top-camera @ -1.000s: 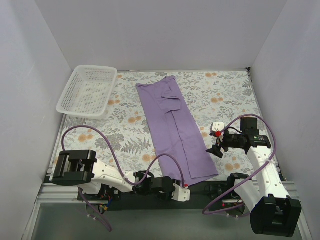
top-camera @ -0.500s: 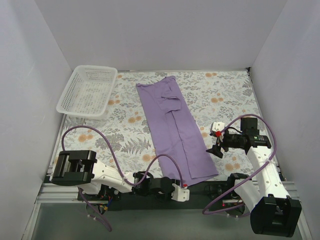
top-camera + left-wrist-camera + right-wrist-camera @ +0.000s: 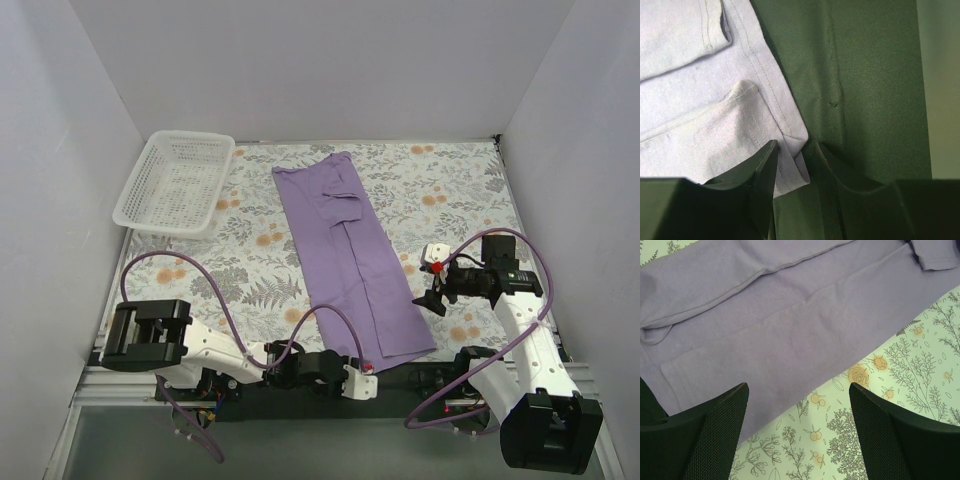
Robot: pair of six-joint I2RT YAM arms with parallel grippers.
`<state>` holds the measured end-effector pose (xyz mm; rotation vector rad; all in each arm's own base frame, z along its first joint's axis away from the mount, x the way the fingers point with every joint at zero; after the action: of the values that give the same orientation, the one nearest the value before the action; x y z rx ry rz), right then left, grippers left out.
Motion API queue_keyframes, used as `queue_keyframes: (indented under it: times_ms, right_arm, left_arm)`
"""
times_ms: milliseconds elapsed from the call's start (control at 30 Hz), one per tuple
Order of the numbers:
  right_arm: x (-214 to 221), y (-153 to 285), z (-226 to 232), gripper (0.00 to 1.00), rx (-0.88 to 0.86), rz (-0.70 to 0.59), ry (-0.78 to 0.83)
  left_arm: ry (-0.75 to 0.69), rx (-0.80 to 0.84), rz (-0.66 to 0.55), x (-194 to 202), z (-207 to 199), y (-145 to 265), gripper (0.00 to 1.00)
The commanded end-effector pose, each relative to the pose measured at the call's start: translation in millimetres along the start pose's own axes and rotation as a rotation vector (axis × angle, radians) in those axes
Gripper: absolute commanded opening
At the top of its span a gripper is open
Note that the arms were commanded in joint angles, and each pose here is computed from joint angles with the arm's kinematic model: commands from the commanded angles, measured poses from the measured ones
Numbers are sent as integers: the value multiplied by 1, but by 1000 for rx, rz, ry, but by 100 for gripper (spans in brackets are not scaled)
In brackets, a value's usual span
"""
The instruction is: Fold and stack the t-shirts
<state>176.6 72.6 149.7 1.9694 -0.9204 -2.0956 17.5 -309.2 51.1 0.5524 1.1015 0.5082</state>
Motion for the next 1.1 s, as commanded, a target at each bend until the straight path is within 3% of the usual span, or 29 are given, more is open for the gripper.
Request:
queue_keyframes:
  times_ms: [0,400,1067]
  right_arm:
    - [-12,3,-2,88,-5,-37,11]
    - [-11,3,-3,88,-7,-34,7]
    - [-10,2,-3,88,-9,-31,2]
  left_arm:
    - [5,-189,59,12,40,12,33]
    - [35,-168,31,8,42,19,38]
    - [35,15,-70,-22,28,34,48]
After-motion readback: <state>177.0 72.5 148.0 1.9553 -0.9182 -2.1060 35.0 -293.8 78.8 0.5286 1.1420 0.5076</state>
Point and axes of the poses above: each gripper's point midway between its finger pads, its own y axis back along the fingers, its own z axis along the line the jaws close on, x = y × z, the point moved 5 cm from there along y, back along the fingers, and after that the axes turned 7 degrees about -y, right-handed, at the moved point
